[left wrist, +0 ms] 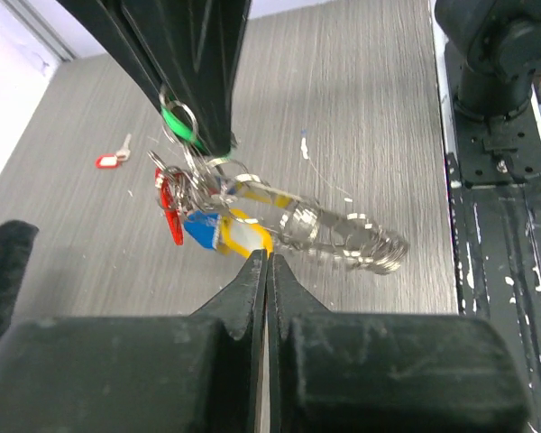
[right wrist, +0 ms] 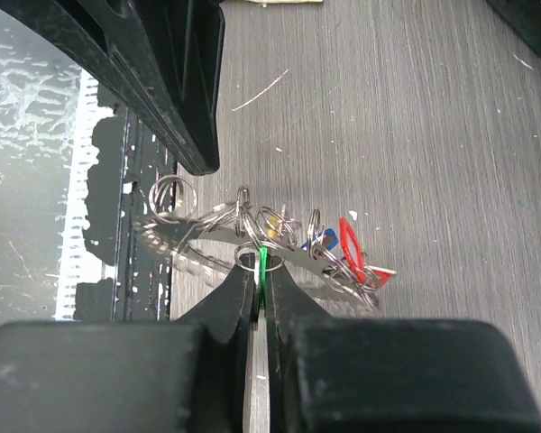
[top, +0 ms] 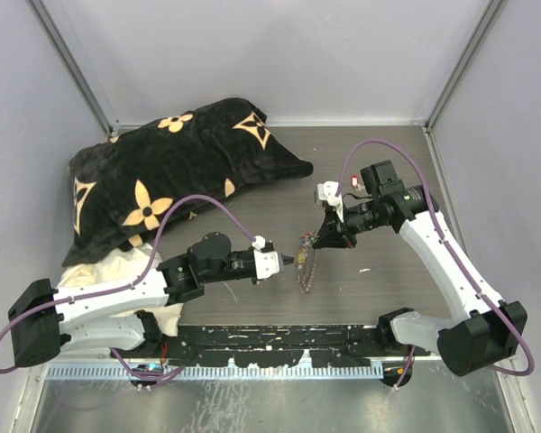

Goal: Remove the keys from the keyring
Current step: Remove the key from the keyring.

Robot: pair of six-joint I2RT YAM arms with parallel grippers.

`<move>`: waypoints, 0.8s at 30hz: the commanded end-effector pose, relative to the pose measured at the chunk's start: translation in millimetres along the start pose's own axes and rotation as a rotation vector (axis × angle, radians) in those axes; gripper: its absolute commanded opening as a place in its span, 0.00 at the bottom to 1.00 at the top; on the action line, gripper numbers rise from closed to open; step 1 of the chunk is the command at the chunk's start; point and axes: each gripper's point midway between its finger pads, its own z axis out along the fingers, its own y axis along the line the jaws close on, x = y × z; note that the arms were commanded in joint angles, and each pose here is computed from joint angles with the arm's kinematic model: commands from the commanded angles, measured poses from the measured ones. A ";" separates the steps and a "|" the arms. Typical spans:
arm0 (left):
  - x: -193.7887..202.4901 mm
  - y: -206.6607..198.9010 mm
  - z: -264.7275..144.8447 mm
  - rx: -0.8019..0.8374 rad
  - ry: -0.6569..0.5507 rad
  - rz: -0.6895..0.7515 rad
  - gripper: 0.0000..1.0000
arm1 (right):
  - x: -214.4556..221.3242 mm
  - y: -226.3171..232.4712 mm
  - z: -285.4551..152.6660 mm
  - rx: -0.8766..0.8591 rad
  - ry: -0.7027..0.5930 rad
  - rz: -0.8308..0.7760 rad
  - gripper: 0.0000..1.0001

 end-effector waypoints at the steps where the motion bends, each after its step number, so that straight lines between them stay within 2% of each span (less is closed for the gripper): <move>1: 1.2 2.0 -0.5 -0.025 -0.001 -0.004 0.00 | -22.2 10.1 -4.8 -0.030 -0.094 -0.101 0.01; 9: 0.0 0.5 2.7 -0.025 -0.004 -0.090 0.02 | -18.1 8.0 -3.7 -0.023 -0.083 -0.101 0.01; 10: -4.7 3.2 0.7 -0.036 -0.016 -0.111 0.11 | -17.5 7.5 -3.8 -0.020 -0.080 -0.102 0.01; 12: -11.5 10.6 -3.5 -0.067 -0.039 -0.185 0.35 | -16.9 7.6 -3.8 -0.018 -0.080 -0.102 0.01; 13: -15.8 14.2 -5.9 -0.080 -0.055 -0.224 0.41 | -16.6 7.8 -3.4 -0.019 -0.080 -0.103 0.01; 16: -26.7 21.8 -11.9 -0.096 -0.112 -0.346 0.49 | -16.4 7.9 -3.6 -0.017 -0.081 -0.107 0.01; 18: -34.1 27.6 -13.0 -0.115 -0.148 -0.456 0.57 | -16.2 8.0 -3.4 -0.017 -0.081 -0.107 0.01; 24: -50.5 37.2 -5.5 -0.143 -0.159 -0.739 0.60 | -15.4 2.9 -3.7 0.009 -0.073 -0.091 0.01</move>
